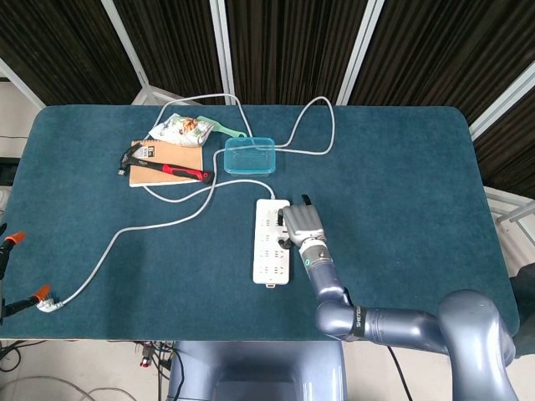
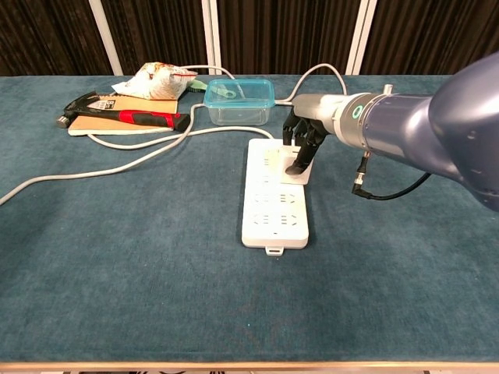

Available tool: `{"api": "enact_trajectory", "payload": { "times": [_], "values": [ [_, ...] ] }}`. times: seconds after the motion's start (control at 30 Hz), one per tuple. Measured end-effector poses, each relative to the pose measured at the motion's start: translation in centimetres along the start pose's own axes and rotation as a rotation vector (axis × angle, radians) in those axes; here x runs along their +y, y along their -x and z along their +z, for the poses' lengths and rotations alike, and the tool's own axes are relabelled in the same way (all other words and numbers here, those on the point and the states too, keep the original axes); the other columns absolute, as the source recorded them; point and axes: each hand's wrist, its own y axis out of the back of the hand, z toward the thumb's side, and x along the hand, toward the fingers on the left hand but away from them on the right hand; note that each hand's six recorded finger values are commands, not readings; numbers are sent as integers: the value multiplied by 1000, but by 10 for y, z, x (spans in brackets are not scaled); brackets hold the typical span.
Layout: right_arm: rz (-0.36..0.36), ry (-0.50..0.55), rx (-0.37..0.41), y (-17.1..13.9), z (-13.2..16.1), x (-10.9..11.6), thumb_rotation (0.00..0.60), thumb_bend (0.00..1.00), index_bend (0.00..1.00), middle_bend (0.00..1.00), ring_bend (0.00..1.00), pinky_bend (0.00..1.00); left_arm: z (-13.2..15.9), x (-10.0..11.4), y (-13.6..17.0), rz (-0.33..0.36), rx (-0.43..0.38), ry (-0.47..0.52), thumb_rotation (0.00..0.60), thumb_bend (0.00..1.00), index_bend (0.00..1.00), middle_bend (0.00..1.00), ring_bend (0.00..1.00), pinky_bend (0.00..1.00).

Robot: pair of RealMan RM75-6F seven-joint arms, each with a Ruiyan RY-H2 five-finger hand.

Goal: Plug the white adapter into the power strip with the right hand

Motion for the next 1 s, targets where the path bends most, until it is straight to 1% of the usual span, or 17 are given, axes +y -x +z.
{"api": "enact_trajectory", "payload": {
  "times": [0.07, 0.1, 0.23, 0.33, 0.53, 0.6, 0.73, 1.0],
  "values": [
    [9, -3, 3, -1, 0, -1, 600, 561, 766, 637, 397, 62, 0, 0, 0, 0, 1, 0, 600, 65, 173, 0, 0, 0],
    [15, -4, 4, -1, 0, -2, 600, 561, 746, 618, 380, 62, 0, 0, 0, 0, 2, 1, 600, 65, 173, 0, 0, 0],
    [49, -29, 11, -4, 0, -4, 600, 560, 587, 448, 272, 54, 0, 0, 0, -1, 3, 2, 600, 65, 173, 0, 0, 0],
    [71, -41, 12, -5, -1, -5, 600, 560, 473, 349, 212, 44, 0, 0, 0, -1, 6, 2, 600, 65, 172, 0, 0, 0],
    [96, -41, 14, -8, 1, -5, 600, 558, 359, 253, 155, 39, -1, 0, 0, 0, 11, 3, 600, 65, 173, 0, 0, 0],
    [96, -37, 14, -8, 2, -4, 600, 534, 323, 230, 140, 38, -1, 0, 0, 0, 13, 3, 600, 65, 173, 0, 0, 0],
    [103, -37, 13, -9, 1, -4, 600, 446, 250, 171, 98, 28, -1, 0, 0, -2, 14, 2, 600, 65, 173, 0, 0, 0],
    [103, -23, 14, -11, -2, 4, 600, 313, 136, 110, 42, 9, -1, -1, -1, -3, 19, 0, 600, 65, 173, 0, 0, 0]
  ]
}}
